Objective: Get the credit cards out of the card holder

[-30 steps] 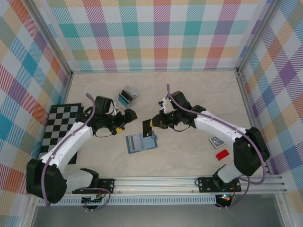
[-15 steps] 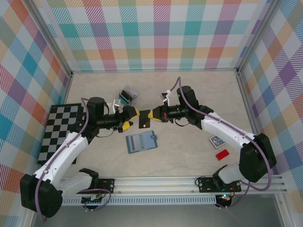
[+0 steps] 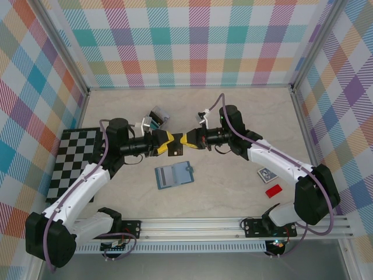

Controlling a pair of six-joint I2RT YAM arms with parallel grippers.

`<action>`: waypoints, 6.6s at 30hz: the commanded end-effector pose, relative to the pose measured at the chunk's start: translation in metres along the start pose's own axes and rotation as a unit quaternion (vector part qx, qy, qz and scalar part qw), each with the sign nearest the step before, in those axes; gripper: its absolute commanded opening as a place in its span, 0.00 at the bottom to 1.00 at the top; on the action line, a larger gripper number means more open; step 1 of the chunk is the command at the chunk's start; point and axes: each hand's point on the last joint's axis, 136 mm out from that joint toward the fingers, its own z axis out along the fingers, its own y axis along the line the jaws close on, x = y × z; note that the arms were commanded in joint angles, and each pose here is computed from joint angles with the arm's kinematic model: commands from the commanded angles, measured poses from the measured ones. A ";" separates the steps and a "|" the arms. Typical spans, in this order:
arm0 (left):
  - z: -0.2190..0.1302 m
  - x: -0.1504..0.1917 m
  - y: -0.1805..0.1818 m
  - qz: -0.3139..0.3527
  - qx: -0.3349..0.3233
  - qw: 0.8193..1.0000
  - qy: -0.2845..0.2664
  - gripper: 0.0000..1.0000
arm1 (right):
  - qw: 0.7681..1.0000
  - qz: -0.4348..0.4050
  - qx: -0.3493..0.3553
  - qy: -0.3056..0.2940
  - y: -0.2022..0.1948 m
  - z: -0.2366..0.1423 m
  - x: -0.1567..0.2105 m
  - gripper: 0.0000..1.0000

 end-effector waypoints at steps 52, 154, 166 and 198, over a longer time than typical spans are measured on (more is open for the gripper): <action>-0.016 -0.213 0.131 -0.018 -0.553 0.787 -0.274 0.00 | 0.950 -0.046 0.302 -0.057 -0.100 -0.054 0.000 1.00; -0.054 0.004 0.168 -0.034 -0.367 0.926 -0.078 0.99 | 0.938 -0.038 0.340 0.050 -0.130 0.042 0.069 0.98; -0.040 0.021 0.201 -0.090 -0.362 0.926 -0.050 0.80 | 0.918 -0.056 0.373 0.120 -0.157 0.080 0.073 0.79; -0.012 0.033 0.227 -0.123 -0.342 0.931 -0.018 0.27 | 0.838 -0.075 0.518 0.156 -0.227 0.070 0.063 0.54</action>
